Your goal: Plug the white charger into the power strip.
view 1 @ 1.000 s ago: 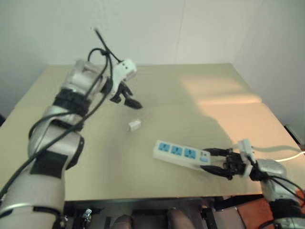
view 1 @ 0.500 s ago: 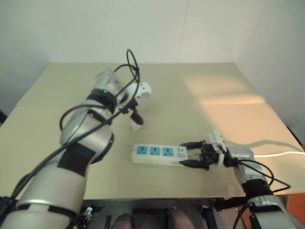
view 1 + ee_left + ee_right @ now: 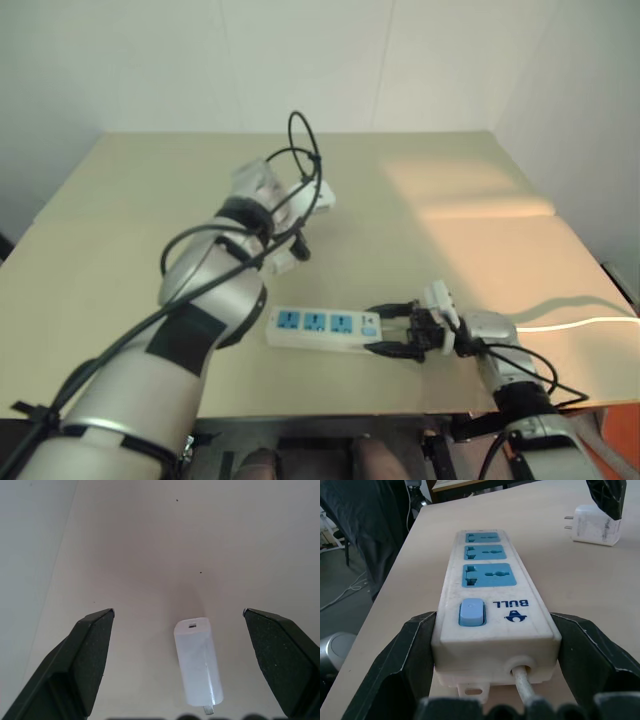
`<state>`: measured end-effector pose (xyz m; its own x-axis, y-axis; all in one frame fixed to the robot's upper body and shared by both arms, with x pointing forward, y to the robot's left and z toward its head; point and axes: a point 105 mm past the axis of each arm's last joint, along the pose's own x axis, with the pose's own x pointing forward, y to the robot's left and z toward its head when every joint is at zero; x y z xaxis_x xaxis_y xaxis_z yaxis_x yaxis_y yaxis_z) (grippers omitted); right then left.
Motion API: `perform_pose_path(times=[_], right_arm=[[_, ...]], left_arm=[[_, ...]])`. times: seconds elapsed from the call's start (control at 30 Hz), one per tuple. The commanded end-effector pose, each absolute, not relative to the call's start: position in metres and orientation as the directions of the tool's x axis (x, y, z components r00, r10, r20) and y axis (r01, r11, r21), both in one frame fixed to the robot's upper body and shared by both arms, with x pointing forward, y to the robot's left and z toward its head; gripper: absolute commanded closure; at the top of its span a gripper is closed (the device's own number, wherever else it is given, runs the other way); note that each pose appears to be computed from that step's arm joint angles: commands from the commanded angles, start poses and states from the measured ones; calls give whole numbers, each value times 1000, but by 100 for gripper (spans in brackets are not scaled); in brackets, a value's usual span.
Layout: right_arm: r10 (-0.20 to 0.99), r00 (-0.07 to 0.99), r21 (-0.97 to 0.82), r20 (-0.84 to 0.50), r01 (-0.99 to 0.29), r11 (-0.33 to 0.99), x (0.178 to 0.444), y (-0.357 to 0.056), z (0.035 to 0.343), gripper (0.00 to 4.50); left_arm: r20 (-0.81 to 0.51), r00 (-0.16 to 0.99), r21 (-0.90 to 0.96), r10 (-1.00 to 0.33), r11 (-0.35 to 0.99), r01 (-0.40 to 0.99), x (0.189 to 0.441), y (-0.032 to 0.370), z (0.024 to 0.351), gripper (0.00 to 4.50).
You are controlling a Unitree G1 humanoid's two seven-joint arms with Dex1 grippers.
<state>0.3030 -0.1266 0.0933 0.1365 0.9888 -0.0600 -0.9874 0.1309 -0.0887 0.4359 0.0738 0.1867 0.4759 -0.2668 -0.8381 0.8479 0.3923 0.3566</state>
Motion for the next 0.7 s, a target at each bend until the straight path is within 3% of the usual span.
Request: perform_pose_path(times=[0.03,0.47,0.57,0.7], right_arm=[[990,129,-133,-58,-984,120,300,-119,96,112],[984,164,-137,-69,-979,153,302,-118,95,112],[983,168,-136,-72,-978,157,302,-118,94,112],[981,177,-133,-74,-977,166,303,-118,93,112]], left_arm=[[-840,481,370,-252,381,847,436,72,184,0],[-852,473,375,-222,371,850,435,72,171,0],[-855,463,361,-233,372,855,434,70,169,58],[-855,469,372,-223,369,852,434,67,164,185]])
